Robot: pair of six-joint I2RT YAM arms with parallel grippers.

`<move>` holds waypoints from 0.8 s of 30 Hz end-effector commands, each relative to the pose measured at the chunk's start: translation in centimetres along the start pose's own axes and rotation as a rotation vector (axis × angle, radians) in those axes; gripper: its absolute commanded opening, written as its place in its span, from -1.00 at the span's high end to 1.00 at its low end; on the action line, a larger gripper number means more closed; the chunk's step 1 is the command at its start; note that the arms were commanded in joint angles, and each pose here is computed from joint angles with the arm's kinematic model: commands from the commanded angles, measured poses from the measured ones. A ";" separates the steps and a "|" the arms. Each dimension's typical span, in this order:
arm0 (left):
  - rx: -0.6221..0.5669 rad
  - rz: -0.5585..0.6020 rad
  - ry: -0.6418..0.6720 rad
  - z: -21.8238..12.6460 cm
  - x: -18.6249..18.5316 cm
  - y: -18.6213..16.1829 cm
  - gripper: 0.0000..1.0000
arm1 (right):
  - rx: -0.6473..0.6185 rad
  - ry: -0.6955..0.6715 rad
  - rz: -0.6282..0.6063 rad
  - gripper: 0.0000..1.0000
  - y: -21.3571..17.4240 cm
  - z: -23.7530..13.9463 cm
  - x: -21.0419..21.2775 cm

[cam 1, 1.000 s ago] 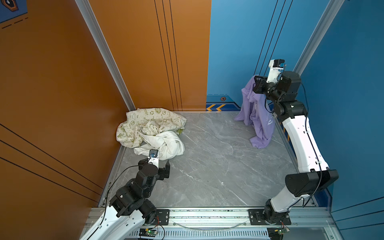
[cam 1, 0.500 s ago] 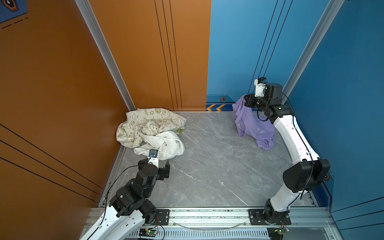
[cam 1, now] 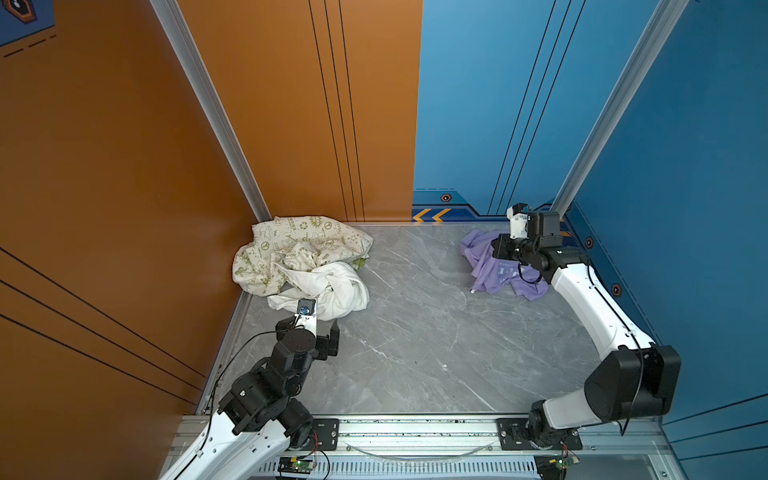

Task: Pick out a specific cloth from the pile
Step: 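Carry the lavender shirt with the right gripper to the far corner, then release the lavender shirt and draw the right gripper back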

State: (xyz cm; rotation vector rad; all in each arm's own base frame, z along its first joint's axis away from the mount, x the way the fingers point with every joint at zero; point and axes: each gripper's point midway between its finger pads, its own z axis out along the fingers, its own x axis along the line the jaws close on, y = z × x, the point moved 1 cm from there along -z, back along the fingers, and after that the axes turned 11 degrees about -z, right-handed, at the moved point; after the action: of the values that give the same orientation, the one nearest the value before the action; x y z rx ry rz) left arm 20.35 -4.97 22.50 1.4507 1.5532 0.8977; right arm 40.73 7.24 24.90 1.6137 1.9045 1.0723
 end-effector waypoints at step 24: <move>-0.024 -0.029 0.033 -0.4 1.0 -0.1 -0.96 | 0.015 -0.241 0.311 0.17 -16.8 -5.7 -3.6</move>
State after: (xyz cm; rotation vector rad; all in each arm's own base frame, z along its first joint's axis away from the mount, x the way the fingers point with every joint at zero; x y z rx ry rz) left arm 20.06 -4.60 22.98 1.4143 1.5470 0.9002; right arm 26.58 2.85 14.14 1.9999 1.6366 0.9353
